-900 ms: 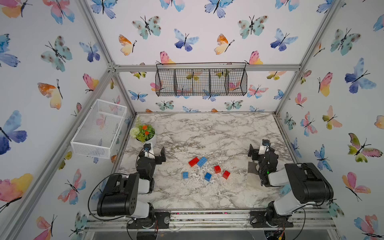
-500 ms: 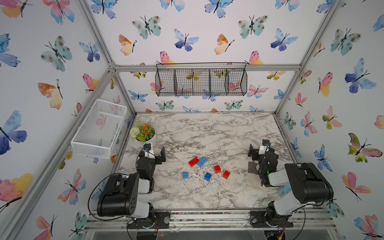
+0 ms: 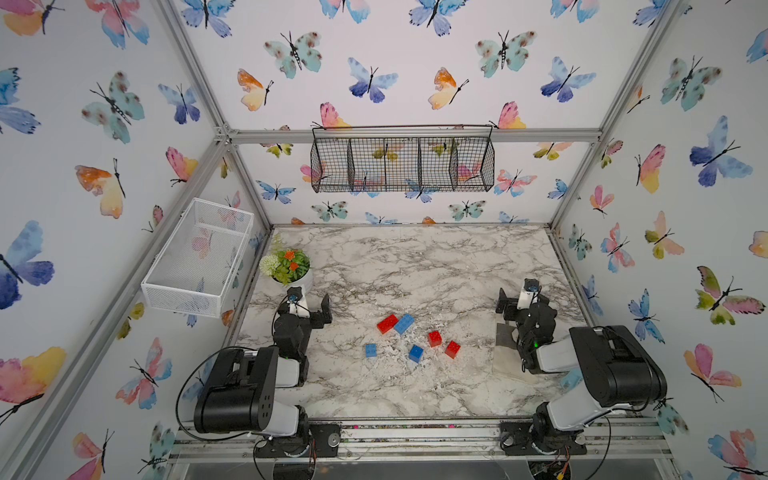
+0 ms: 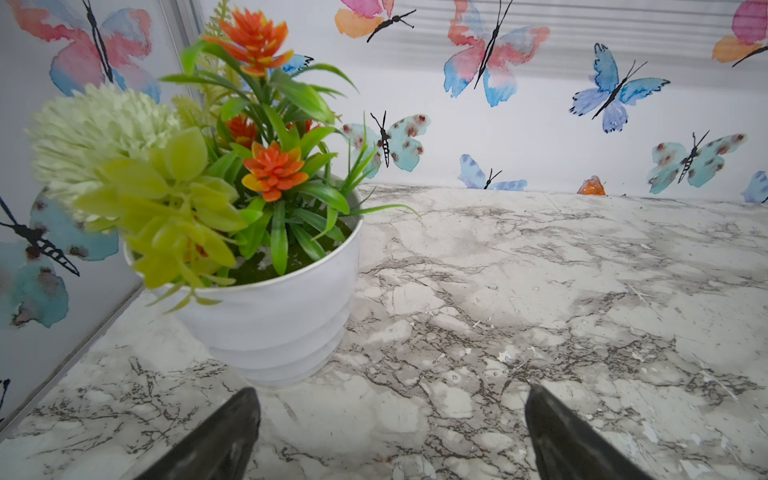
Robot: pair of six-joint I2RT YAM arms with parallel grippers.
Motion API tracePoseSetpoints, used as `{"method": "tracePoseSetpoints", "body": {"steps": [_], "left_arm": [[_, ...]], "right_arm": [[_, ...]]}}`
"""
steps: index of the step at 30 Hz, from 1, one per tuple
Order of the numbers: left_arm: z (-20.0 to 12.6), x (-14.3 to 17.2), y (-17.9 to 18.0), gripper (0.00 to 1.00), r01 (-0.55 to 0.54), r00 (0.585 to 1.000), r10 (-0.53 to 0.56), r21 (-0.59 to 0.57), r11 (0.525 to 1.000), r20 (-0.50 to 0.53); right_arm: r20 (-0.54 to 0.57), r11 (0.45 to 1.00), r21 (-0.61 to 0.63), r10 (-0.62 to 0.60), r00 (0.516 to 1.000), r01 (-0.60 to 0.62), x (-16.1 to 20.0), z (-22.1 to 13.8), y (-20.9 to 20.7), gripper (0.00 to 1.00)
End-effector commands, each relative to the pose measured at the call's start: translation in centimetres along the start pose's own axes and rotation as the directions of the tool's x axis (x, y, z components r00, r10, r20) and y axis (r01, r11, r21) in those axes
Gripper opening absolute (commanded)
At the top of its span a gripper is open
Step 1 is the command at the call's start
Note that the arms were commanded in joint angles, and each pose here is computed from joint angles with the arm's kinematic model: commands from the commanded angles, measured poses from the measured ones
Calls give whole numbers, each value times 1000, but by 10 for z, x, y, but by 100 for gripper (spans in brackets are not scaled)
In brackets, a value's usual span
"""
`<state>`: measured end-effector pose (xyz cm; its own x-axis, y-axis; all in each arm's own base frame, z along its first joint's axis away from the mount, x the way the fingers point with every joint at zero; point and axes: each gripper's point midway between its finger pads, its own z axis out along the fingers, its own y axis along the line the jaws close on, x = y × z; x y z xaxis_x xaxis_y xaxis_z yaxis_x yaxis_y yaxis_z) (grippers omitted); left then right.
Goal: Assemble a giraffe with lego
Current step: Pick up the lego brick from the center of the board.
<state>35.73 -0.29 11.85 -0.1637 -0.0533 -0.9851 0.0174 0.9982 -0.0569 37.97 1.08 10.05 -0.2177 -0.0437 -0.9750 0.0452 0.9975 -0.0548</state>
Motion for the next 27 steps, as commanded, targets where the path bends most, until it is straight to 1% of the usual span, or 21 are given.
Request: {"method": "tracePoseSetpoints", "body": {"steps": [1,3,5,7,8,9,10,12,13,15,18,19,21,23,25,27], "left_arm": [[2,-14,6,98,4,1000,-3,-41,999,16],[6,-19,3,98,-11,1000,11,-38,999,4],[11,-24,-4,98,-46,999,45,-40,998,-26],[14,-37,-11,98,-82,996,80,-58,995,-34],[15,-43,-12,98,-80,996,77,-78,994,-38],[16,-48,-14,98,-46,998,43,-73,996,-39],[17,-51,-17,98,-18,999,15,-61,998,-50],[21,-53,-24,98,32,993,-36,-37,999,-114],[22,-50,-26,98,48,987,-54,-39,998,-152],[23,-51,-34,98,71,972,-76,-32,997,-224],[20,-52,-50,98,107,942,-101,0,994,-320],[19,-50,-56,98,122,924,-113,3,992,-367],[17,-49,-65,98,164,880,-145,3,986,-453],[11,-41,-73,98,186,818,-152,5,983,-555],[6,-33,-79,99,200,778,-156,4,980,-609],[1,-27,-88,98,220,755,-147,37,975,-640]], "right_arm": [[43,999,-38,-15,999,17,-16,-5,6,99],[3,999,-34,-14,1000,14,-20,-2,5,99],[-67,999,-44,-1,998,-2,-22,4,8,99],[-116,997,-61,38,993,-45,-23,7,12,99],[-127,995,-82,41,991,-52,-23,7,16,98],[-136,995,-96,23,991,-36,-23,7,22,98],[-147,996,-83,8,989,-20,-25,8,24,98],[-190,996,-85,-19,982,2,-28,10,32,99],[-213,996,-83,-3,977,-15,-31,13,34,98],[-293,995,-65,52,955,-74,-35,18,36,99],[-384,987,-53,121,915,-152,-39,22,47,99],[-413,985,-63,122,903,-162,-38,21,54,98],[-457,987,-98,72,887,-130,-36,17,75,98],[-486,990,-131,-23,874,-47,-36,11,103,99],[-512,984,-176,-109,852,20,-34,3,130,99],[-518,973,-222,-173,837,64,-33,-7,156,98]]}}
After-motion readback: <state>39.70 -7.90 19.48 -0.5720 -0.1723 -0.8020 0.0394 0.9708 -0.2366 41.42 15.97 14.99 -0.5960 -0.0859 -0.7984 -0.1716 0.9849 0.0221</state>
